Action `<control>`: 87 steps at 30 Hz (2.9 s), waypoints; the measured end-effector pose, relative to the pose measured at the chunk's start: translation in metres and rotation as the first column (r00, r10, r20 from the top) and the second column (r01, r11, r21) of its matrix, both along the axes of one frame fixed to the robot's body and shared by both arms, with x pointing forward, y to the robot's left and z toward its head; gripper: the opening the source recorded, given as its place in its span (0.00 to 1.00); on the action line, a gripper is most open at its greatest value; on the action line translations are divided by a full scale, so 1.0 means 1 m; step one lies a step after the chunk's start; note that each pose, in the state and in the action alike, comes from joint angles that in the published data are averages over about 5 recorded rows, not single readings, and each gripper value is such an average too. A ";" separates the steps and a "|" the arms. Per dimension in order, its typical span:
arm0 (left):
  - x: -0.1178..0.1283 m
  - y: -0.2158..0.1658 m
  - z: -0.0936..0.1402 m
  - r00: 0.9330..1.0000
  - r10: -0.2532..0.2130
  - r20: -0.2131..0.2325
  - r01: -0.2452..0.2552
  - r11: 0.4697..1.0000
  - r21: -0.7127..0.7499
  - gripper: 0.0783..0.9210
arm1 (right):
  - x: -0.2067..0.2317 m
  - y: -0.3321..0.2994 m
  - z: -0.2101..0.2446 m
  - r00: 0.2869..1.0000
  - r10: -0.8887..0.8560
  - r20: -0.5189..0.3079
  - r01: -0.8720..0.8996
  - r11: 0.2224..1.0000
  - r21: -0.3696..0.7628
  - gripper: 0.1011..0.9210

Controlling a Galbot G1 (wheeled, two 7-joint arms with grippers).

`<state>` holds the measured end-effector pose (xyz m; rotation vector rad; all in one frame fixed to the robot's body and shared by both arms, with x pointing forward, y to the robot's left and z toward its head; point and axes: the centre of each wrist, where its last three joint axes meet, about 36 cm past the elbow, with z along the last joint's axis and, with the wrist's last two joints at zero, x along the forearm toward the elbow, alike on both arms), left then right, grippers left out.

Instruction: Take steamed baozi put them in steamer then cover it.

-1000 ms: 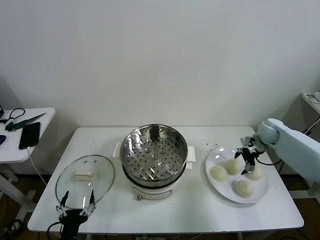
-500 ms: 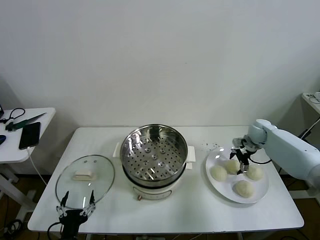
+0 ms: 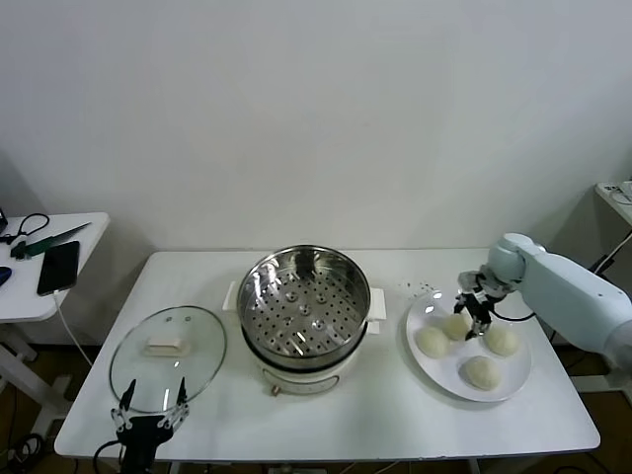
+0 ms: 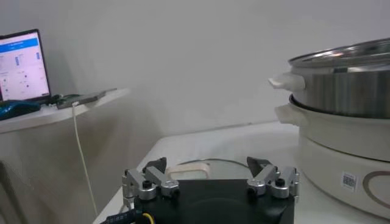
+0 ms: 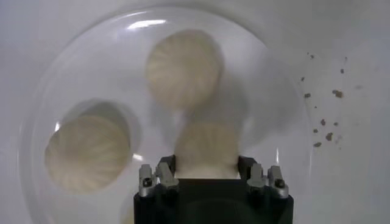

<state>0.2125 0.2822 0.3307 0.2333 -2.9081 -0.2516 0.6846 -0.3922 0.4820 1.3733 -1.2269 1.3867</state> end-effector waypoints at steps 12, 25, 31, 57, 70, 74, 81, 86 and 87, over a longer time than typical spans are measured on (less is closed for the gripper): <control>-0.004 -0.002 -0.001 1.000 -0.005 -0.002 0.005 1.000 -0.003 0.88 | 0.036 0.073 0.127 0.952 0.282 0.115 -0.284 0.959 -0.006 0.68; -0.009 -0.002 -0.001 1.000 -0.006 -0.008 0.006 1.000 -0.002 0.88 | 0.022 0.238 0.212 0.605 0.780 0.159 -0.750 0.625 -0.215 0.69; -0.010 -0.001 0.000 1.000 -0.008 -0.011 0.008 1.000 0.000 0.88 | 0.006 0.307 0.216 0.410 0.903 0.127 -0.854 0.429 -0.293 0.69; -0.011 0.003 -0.003 1.000 0.006 -0.016 -0.007 1.000 -0.017 0.88 | -0.009 0.413 0.130 0.160 0.987 -0.005 -0.930 0.149 -0.337 0.70; -0.011 0.000 -0.005 1.000 0.009 -0.018 -0.009 1.000 -0.030 0.88 | -0.006 0.416 0.111 0.185 0.983 -0.017 -0.932 0.170 -0.320 0.87; -0.012 0.000 -0.006 1.000 0.009 -0.019 -0.009 0.999 -0.032 0.88 | -0.006 0.414 0.112 0.190 0.982 -0.011 -0.934 0.177 -0.309 0.88; -0.012 -0.001 -0.006 1.000 0.008 -0.020 -0.009 0.999 -0.034 0.88 | -0.007 0.405 0.129 0.192 0.981 0.005 -0.934 0.184 -0.306 0.88; -0.012 -0.002 -0.007 1.000 0.005 -0.019 -0.006 0.999 -0.037 0.88 | -0.009 0.390 0.152 0.205 0.978 0.028 -0.929 0.203 -0.308 0.88; -0.012 -0.003 -0.006 1.000 0.005 -0.019 -0.005 0.999 -0.038 0.88 | -0.009 0.385 0.158 0.211 0.977 0.034 -0.927 0.211 -0.309 0.88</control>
